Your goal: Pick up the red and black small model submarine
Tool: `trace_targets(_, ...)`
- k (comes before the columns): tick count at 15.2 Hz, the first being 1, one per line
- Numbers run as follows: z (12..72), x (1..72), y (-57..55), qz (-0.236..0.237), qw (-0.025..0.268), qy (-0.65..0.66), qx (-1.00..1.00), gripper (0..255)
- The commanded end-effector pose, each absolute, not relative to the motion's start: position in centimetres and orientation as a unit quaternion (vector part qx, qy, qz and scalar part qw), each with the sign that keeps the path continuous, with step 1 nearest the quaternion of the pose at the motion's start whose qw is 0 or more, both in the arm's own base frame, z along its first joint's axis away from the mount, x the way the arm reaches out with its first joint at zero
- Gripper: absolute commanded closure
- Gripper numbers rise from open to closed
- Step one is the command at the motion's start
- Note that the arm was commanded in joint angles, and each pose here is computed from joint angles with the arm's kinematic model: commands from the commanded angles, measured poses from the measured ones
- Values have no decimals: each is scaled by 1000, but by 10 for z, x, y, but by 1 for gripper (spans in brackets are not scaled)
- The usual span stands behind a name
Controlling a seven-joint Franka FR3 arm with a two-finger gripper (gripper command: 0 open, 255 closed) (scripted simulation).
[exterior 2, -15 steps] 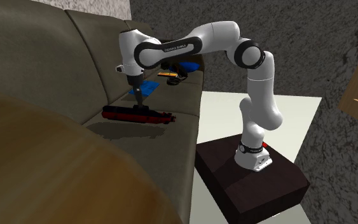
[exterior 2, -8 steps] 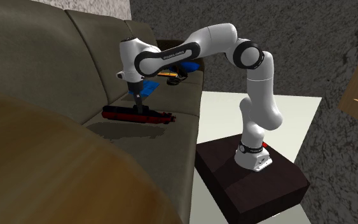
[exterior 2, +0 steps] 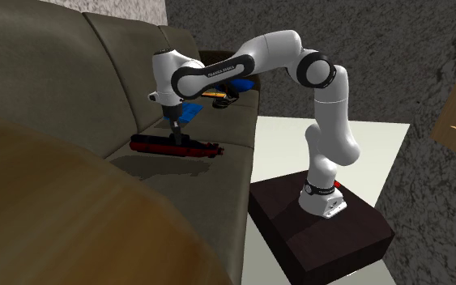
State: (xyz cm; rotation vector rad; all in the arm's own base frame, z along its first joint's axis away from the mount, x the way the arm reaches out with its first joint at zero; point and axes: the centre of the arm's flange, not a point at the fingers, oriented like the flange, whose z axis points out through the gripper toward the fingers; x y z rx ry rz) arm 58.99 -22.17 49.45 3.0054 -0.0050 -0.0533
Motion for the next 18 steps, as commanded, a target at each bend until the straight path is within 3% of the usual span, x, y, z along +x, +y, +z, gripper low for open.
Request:
trace_targets(1, 492, 590, -222, -19, 68, -1, 998, 255)
trace_targets(18, 573, 590, -221, -19, 68, -1, 998, 255)
